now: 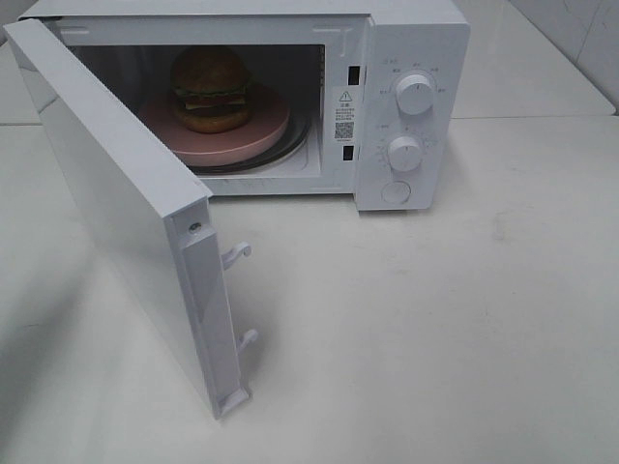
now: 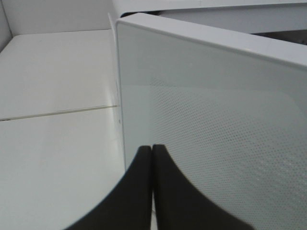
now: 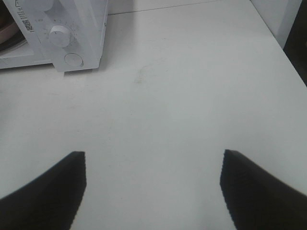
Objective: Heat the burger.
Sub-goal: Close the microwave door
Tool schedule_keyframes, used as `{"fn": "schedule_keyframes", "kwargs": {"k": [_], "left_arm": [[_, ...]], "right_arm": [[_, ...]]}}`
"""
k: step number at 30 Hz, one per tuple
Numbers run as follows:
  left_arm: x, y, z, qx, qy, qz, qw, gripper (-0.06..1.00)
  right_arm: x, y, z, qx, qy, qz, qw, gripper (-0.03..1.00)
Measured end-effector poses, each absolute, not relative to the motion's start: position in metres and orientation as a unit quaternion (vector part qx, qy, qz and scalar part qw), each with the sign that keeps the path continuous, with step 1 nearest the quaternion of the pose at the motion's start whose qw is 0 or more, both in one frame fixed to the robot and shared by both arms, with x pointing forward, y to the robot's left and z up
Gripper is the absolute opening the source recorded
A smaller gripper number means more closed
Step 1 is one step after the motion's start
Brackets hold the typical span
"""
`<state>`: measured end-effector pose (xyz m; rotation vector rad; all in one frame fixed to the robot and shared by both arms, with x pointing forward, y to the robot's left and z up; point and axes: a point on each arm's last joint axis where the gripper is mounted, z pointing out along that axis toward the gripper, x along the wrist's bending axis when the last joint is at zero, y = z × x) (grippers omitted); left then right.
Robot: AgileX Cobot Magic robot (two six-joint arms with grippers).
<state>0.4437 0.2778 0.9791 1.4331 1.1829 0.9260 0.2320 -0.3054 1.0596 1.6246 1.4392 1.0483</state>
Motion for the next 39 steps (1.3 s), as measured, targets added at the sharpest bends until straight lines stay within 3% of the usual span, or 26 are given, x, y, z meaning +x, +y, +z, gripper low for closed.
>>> {"fn": "schedule_keyframes", "kwargs": {"k": [22, 39], "left_arm": [[0.487, 0.197, 0.958, 0.667, 0.424, 0.292, 0.539, 0.00], [0.513, 0.129, 0.954, 0.647, 0.441, 0.323, 0.531, 0.00]], "right_arm": [[0.232, -0.305, 1.060, 0.629, 0.558, 0.406, 0.358, 0.76], [0.232, -0.305, 1.060, 0.629, 0.558, 0.406, 0.358, 0.76]]}}
